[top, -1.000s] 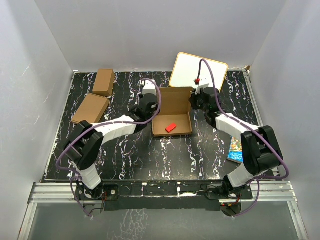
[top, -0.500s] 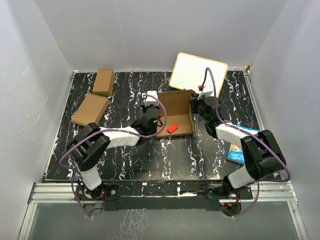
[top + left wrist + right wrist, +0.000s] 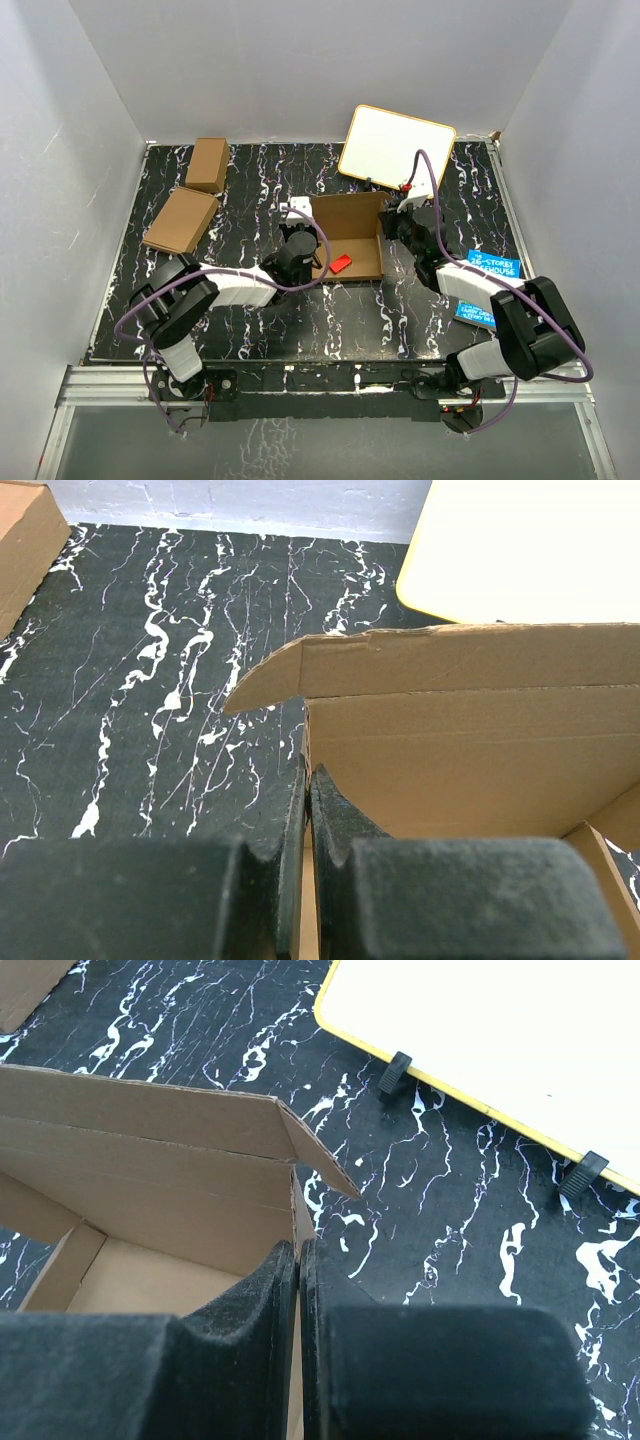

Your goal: Fold the paper box

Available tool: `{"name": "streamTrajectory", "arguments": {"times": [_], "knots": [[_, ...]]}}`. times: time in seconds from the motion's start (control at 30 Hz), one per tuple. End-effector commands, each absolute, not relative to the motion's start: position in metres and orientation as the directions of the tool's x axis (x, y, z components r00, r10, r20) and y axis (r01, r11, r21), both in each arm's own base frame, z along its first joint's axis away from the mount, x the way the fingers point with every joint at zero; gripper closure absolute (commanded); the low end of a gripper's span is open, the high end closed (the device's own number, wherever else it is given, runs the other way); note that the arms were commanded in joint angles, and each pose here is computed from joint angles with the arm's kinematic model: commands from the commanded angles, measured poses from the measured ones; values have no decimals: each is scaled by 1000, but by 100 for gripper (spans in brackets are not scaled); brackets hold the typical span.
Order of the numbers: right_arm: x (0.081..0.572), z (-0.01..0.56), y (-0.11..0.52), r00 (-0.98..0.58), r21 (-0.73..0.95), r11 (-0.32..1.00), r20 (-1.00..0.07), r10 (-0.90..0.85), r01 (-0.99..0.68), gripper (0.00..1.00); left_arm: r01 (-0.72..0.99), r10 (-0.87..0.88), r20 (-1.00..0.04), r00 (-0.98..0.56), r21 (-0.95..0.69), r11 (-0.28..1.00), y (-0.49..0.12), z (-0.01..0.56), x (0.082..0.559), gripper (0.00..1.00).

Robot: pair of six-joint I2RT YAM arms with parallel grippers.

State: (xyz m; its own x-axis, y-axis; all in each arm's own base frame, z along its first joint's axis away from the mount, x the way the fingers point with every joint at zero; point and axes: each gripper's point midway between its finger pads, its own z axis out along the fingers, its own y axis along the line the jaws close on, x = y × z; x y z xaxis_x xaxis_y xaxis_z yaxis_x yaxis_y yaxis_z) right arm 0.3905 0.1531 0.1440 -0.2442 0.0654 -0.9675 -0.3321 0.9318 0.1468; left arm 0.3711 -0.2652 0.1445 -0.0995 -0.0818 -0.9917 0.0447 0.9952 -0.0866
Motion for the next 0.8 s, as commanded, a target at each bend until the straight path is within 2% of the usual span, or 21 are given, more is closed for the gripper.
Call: {"name": "streamTrajectory", "arguments": {"times": [0.0, 0.47, 0.77], "knots": [[379, 178, 185, -186, 214, 871, -972, 144, -442, 91, 138, -128, -987, -97, -141, 980, -290, 154, 349, 100], [355, 153, 184, -271, 202, 875, -959, 85, -441, 91, 140, -129, -986, -102, -143, 980, -283, 147, 327, 100], [384, 195, 189, -61, 90, 893, -996, 70, -441, 92, 130, -59, -998, -6, -60, 990, -283, 166, 342, 100]]}}
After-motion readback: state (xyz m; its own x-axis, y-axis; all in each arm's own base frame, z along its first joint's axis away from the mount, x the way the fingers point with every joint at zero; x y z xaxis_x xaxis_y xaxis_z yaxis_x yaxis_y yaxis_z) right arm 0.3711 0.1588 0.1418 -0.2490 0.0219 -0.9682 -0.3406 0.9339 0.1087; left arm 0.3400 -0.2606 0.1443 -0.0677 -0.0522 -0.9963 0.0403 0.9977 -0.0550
